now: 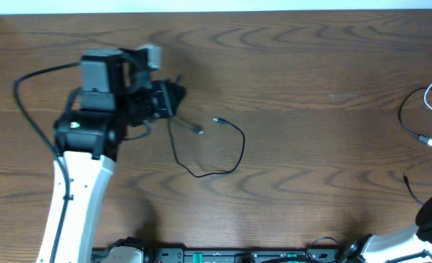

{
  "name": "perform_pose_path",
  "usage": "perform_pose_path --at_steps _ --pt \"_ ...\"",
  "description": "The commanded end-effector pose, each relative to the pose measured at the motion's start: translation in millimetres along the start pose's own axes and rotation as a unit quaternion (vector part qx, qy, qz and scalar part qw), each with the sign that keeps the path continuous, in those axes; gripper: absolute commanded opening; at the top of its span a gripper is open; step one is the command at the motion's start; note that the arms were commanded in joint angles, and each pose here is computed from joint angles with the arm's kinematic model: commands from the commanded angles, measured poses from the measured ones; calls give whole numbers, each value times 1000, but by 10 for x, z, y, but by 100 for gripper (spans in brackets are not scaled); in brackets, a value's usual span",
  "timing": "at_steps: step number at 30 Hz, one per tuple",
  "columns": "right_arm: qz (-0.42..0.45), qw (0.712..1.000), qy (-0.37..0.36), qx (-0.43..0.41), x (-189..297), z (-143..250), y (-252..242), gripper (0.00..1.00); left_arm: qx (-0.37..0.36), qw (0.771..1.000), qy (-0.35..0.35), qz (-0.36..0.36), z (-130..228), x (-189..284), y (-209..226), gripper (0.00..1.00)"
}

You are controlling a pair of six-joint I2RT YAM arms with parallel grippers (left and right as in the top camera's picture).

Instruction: Untangle cables

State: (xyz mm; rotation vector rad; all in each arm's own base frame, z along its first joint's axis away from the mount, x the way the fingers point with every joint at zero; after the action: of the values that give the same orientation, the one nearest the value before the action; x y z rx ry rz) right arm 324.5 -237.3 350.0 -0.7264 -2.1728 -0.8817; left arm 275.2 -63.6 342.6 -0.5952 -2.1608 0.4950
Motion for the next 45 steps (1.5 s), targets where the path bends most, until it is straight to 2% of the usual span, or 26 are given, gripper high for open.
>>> perform_pose_path --at_steps 1,6,8,9,11,13,16,20,23,27,30,39,43,45 --pt "-85 989 86 85 -14 318 367 67 -74 995 -7 67 22 -148 -474 8" --pt "-92 973 149 147 -9 624 580 70 -139 978 -15 157 130 -264 -1050 8" --pt "-96 961 184 181 8 793 683 72 -162 971 -13 176 213 -294 -1232 23" --pt "-97 957 196 191 17 853 716 73 -163 972 -13 170 231 -304 -1244 37" --pt "-101 946 222 215 41 981 788 75 -157 978 -9 141 254 -324 -1197 57" --pt "-104 936 242 232 62 1093 855 76 -147 985 -5 95 273 -341 -1105 66" --pt "-106 923 274 249 93 1271 958 77 -128 992 5 7 309 -348 -902 67" --pt "-114 898 321 279 110 1591 1132 77 -103 988 23 -111 354 -300 -601 67" --pt "-117 876 353 306 90 1867 1252 77 -80 983 39 -161 370 -241 -413 67" --pt "-124 844 388 351 18 2308 1397 77 -46 979 50 -194 353 -159 -205 67" --pt "-125 827 386 388 -92 2602 1480 78 -25 976 51 -212 329 -103 -78 67" --pt "-115 816 264 502 -562 3303 1642 79 2 973 62 -224 338 -39 44 67" --pt "-126 814 233 518 -677 3495 1645 71 4 972 66 -225 351 -36 48 67" --pt "-131 812 230 520 -710 3565 1625 58 4 972 68 -226 357 -34 49 67"
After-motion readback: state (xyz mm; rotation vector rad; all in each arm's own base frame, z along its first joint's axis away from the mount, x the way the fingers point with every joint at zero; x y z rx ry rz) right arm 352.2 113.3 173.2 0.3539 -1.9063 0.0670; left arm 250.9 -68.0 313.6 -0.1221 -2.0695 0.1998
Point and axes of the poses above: each gripper's point midway between its finger pads, its own x axis back along the fingers, its own y axis along the line the jaws close on, z = x × y, the point moved 10 cm from there along x, back along the fingers, and after that the axes turned 4 degrees about -x, right-handed, at the moved point
